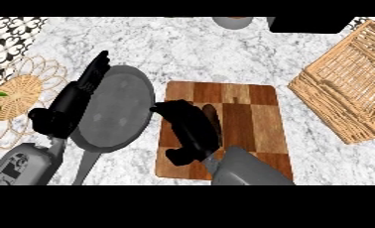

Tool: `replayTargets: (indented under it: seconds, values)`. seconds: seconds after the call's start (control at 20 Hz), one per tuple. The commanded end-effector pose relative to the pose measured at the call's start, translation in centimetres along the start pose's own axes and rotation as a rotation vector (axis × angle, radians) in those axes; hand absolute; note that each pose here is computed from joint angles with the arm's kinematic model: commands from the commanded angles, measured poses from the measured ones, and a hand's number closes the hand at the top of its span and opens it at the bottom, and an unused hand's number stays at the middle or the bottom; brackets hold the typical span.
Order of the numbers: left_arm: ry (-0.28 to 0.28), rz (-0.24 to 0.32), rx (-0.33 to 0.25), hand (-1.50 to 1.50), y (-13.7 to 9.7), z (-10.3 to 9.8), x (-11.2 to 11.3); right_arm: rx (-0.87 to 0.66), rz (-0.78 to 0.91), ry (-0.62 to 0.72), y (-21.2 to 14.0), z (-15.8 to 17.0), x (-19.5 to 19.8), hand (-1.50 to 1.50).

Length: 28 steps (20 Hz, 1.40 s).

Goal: Pick the sweet potato from the cutting board and place it in the basket

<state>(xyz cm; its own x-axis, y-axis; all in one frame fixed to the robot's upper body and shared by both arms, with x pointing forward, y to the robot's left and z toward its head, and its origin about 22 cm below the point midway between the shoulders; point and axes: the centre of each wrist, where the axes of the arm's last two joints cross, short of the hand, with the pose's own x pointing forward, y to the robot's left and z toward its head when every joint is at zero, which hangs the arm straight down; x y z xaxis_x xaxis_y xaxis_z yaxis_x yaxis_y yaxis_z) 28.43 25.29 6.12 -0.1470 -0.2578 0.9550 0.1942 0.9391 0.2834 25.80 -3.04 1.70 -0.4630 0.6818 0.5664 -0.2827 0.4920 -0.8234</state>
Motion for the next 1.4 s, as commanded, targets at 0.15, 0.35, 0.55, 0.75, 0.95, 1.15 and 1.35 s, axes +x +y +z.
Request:
replayTargets:
  seconds: [0.15,0.35,0.55,0.75,0.95,1.15,1.35]
  values:
    - [0.013,0.007,-0.001,0.00,-0.5,1.3,-1.4,-0.182,0.461,0.112,-0.9,-3.8,5.2,-1.50]
    - [0.012,0.010,-0.010,0.00,0.2,0.8,-1.0,-0.100,0.719,0.272,-2.2,-4.8,8.4,-1.50]
    - [0.012,0.010,-0.016,0.00,1.2,1.3,-1.4,0.153,0.788,0.425,-4.1,-4.9,10.4,-1.50]
    - [0.006,0.000,-0.013,0.00,0.7,0.7,-0.9,0.288,0.781,0.484,-6.8,-4.9,12.7,-1.50]
    - [0.003,0.003,0.004,0.00,0.4,0.8,-1.2,0.319,0.749,0.516,-7.8,-3.8,14.2,-1.50]
    - [0.002,-0.003,0.021,0.00,0.4,0.8,-1.2,0.301,0.733,0.518,-10.6,-4.7,15.8,-1.50]
    - [-0.004,0.007,0.018,0.00,1.0,1.4,-0.3,0.313,0.720,0.504,-9.9,-3.2,15.8,-1.50]
